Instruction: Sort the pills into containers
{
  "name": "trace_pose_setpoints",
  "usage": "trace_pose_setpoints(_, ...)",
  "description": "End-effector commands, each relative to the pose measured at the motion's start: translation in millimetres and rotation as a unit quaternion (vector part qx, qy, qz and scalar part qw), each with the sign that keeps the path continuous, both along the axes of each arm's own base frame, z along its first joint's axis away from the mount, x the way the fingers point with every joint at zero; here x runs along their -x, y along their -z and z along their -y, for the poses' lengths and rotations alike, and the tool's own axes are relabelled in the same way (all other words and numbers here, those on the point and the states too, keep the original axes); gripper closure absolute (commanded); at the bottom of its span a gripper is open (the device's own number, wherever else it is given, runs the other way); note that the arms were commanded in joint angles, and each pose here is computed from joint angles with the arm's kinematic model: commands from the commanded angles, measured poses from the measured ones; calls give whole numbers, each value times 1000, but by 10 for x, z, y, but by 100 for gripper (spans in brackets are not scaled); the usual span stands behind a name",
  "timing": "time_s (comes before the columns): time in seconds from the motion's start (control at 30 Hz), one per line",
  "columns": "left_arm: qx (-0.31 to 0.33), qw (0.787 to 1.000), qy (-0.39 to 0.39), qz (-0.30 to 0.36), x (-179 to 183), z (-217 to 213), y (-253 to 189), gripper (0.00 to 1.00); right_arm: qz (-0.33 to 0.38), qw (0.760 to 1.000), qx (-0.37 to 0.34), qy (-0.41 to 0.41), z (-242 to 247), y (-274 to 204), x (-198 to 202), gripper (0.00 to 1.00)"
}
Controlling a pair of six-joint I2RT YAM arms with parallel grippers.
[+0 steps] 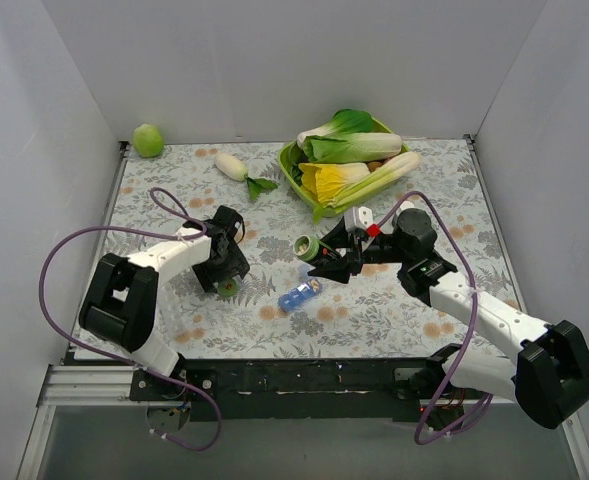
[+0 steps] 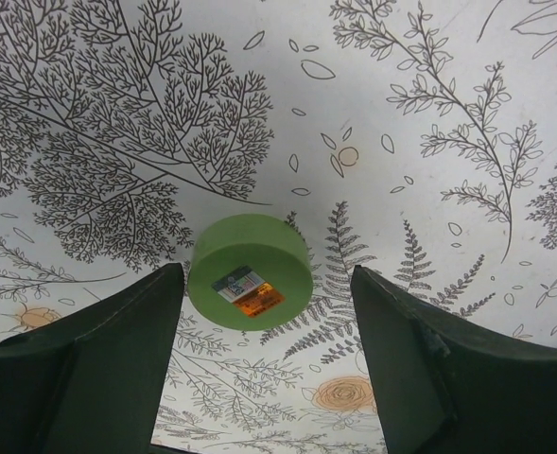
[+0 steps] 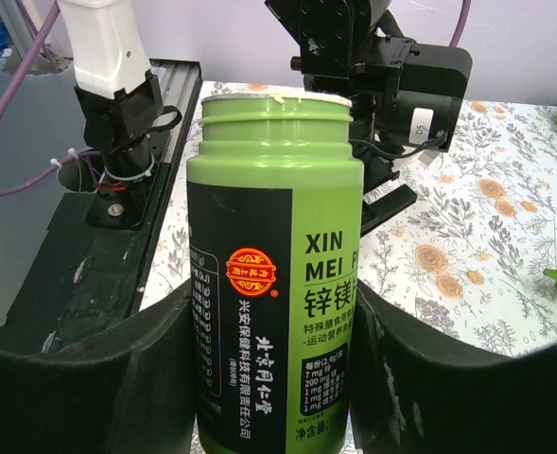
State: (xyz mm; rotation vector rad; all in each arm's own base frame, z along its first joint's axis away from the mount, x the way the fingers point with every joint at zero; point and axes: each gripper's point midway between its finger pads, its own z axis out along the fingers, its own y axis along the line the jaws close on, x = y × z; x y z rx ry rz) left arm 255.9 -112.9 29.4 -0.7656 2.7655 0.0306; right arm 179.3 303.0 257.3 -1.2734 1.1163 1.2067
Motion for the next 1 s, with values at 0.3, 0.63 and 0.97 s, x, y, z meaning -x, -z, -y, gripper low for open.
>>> trace_pose_setpoints(0.3, 4, 1000, -2, 21, -55, 13, 104, 41, 35, 999, -5, 6, 36, -144, 9, 91)
trace_pose_setpoints(0.63, 133, 980, 108, 96, -147, 480, -454, 83, 50, 999, 15, 4, 73, -130, 17, 91)
trace_pose_setpoints(0.97, 434, 828, 257, 244, 47, 1385, -2558, 88, 110, 991, 71, 24, 169, -26, -85, 91)
